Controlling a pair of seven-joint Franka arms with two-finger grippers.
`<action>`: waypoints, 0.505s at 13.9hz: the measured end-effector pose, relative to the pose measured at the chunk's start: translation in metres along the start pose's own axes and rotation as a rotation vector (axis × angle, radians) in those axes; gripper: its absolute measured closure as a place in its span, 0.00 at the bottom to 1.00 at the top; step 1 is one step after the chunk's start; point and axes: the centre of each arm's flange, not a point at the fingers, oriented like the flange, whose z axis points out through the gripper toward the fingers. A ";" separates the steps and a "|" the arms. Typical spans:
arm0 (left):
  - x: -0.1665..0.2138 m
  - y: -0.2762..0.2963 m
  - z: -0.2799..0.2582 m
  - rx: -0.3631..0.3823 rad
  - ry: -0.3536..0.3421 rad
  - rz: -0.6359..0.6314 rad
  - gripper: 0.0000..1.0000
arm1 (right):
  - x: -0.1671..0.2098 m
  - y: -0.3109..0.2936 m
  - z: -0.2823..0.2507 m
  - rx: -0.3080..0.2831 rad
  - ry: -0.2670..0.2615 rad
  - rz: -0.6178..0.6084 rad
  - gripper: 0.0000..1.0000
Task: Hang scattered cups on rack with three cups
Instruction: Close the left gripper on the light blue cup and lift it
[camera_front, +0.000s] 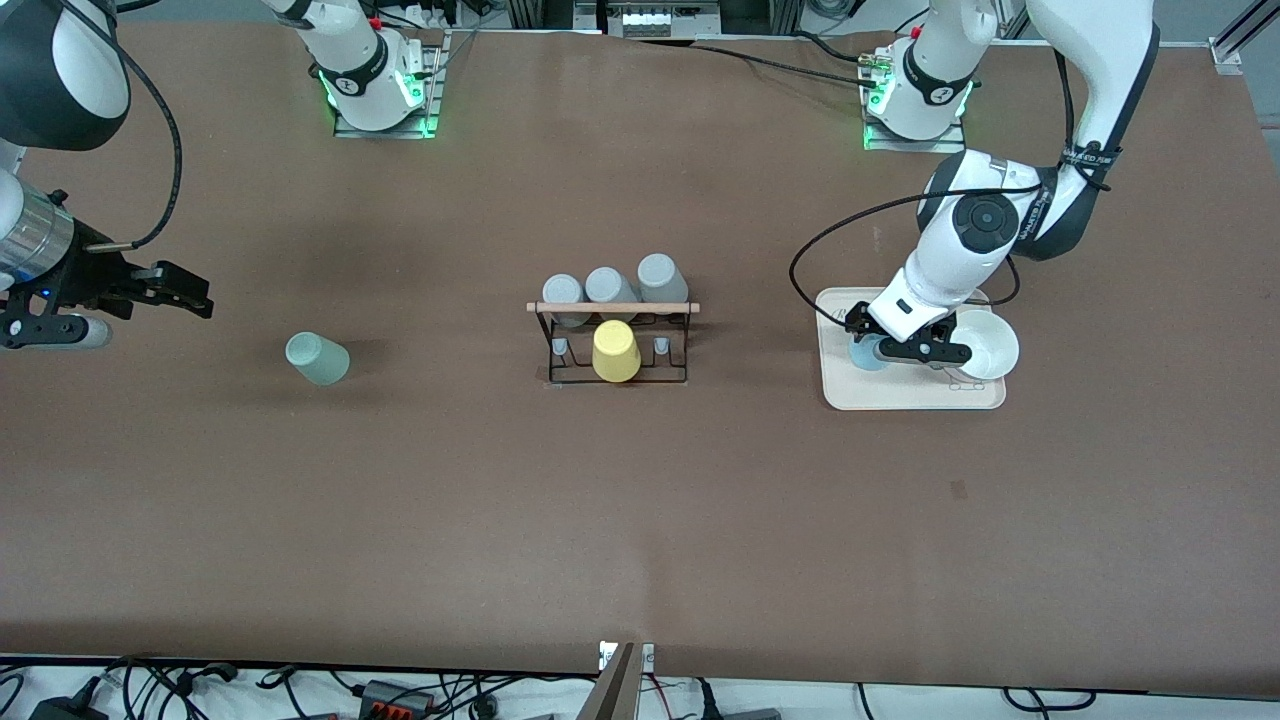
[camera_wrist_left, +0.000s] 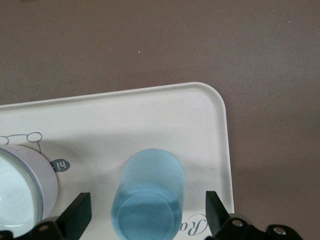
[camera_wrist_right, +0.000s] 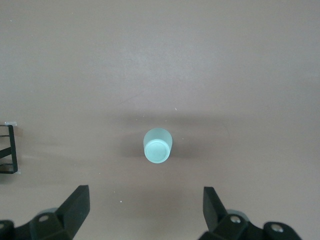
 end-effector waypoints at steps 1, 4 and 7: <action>-0.002 -0.001 0.003 0.000 -0.004 0.000 0.00 | 0.001 0.000 0.001 0.000 0.001 0.000 0.00; -0.010 -0.001 0.017 0.000 -0.034 0.001 0.00 | 0.004 0.000 0.004 -0.001 0.010 0.000 0.00; -0.012 0.000 0.026 -0.003 -0.047 0.001 0.04 | 0.004 0.000 0.004 -0.001 0.011 0.000 0.00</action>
